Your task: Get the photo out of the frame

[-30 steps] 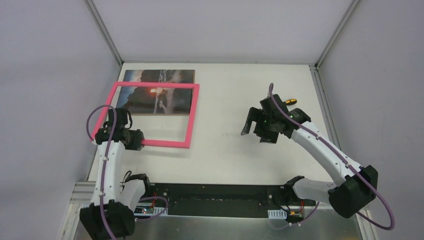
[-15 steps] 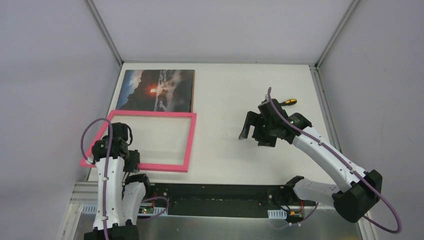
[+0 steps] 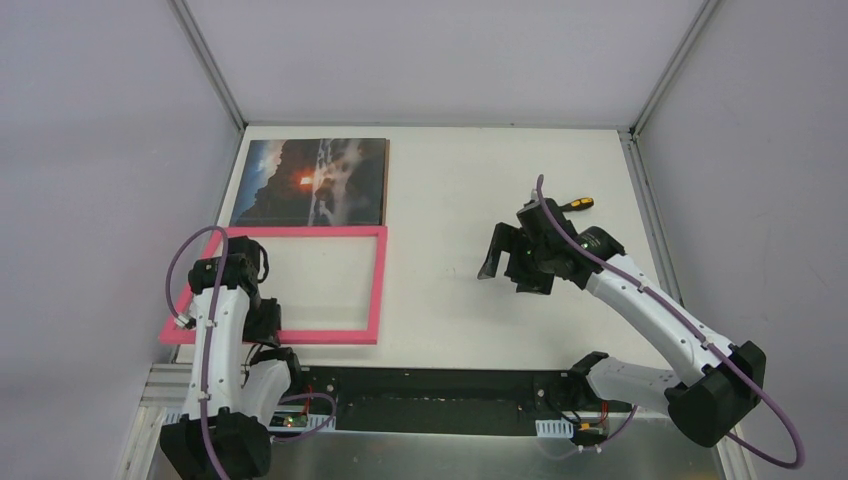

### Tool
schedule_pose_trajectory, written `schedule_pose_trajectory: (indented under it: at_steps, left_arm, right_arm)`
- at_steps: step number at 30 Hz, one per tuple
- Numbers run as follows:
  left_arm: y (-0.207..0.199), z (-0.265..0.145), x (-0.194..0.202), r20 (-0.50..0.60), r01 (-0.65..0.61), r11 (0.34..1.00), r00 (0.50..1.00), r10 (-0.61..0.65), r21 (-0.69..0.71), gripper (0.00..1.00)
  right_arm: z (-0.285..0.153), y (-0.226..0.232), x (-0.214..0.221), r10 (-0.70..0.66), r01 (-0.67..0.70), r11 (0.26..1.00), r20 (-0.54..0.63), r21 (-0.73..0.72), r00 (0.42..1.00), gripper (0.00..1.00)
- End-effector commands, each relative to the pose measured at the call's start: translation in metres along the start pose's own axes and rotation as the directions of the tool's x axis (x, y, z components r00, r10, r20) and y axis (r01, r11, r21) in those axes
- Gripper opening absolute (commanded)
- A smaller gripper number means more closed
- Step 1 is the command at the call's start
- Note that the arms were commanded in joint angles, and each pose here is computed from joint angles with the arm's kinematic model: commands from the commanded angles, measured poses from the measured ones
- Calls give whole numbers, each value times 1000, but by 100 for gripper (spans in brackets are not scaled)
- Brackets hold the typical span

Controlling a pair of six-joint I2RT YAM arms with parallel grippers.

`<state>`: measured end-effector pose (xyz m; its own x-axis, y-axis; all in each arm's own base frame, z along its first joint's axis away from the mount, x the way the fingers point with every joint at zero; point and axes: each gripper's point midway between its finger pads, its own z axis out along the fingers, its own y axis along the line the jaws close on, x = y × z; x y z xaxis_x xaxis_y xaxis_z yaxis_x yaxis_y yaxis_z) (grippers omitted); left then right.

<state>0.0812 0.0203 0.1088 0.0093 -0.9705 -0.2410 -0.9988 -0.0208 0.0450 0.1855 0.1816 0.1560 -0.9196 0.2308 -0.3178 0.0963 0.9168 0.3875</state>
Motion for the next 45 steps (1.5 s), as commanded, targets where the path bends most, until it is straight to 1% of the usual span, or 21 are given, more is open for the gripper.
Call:
schedule_pose_trajectory:
  at_steps: [1,3,10,18,22,25,26,31,35,36,39,41,43,44,45]
  left_arm:
    - [5,-10,-16,71,20,999,997,-18,-28,0]
    - [7,-13,-19,88,22,1000,996,-21,-11,0]
    - [16,-11,-15,76,13,1000,997,-12,-10,0]
    - [18,-20,-21,100,-19,1000,995,20,-10,10]
    - [18,-21,-23,107,-25,1000,994,26,-12,19]
    - [19,-22,-23,108,-24,1000,994,25,-10,23]
    - [19,-22,-23,108,-24,1000,994,25,-12,27]
    - [21,-22,-22,103,-23,1000,994,24,-16,50]
    - [21,-22,-21,99,-20,1000,995,21,-16,61]
    - [20,-23,-22,100,-20,1000,995,22,-13,62]
    - [14,-31,-28,122,-37,999,992,35,13,64]
    - [1,-40,-35,144,-90,994,986,80,64,65]
    - [-25,-55,-38,157,-187,969,974,162,161,65]
    - [-41,-63,-37,156,-234,947,967,202,222,65]
    - [-60,-71,-35,156,-290,911,955,254,294,65]
  right_arm:
    - [-8,-1,-2,-6,6,1000,27,-3,1000,94]
    - [-7,0,-3,-4,4,1000,27,-4,1000,95]
    - [-3,3,-5,3,-3,1000,28,-6,1000,95]
    - [1,5,-6,8,-8,1000,22,-5,1000,95]
    - [1,5,-6,9,-9,1000,25,-4,1000,95]
    - [2,6,-7,11,-11,1000,25,-5,1000,95]
    - [2,6,-7,12,-12,1000,23,-5,1000,95]
    - [4,6,-7,11,-11,1000,20,-3,1000,95]
    - [6,7,-7,11,-11,1000,19,0,1000,95]
    - [6,7,-7,10,-10,1000,17,-1,1000,95]
    - [7,9,-7,9,-9,1000,13,-2,1000,95]
    - [8,11,-7,5,-5,1000,9,-9,1000,95]
    - [10,16,-7,3,-3,1000,1,-23,1000,95]
    - [11,20,-8,4,-4,999,-4,-34,1000,95]
    - [13,26,-10,7,-7,999,-9,-52,1000,95]
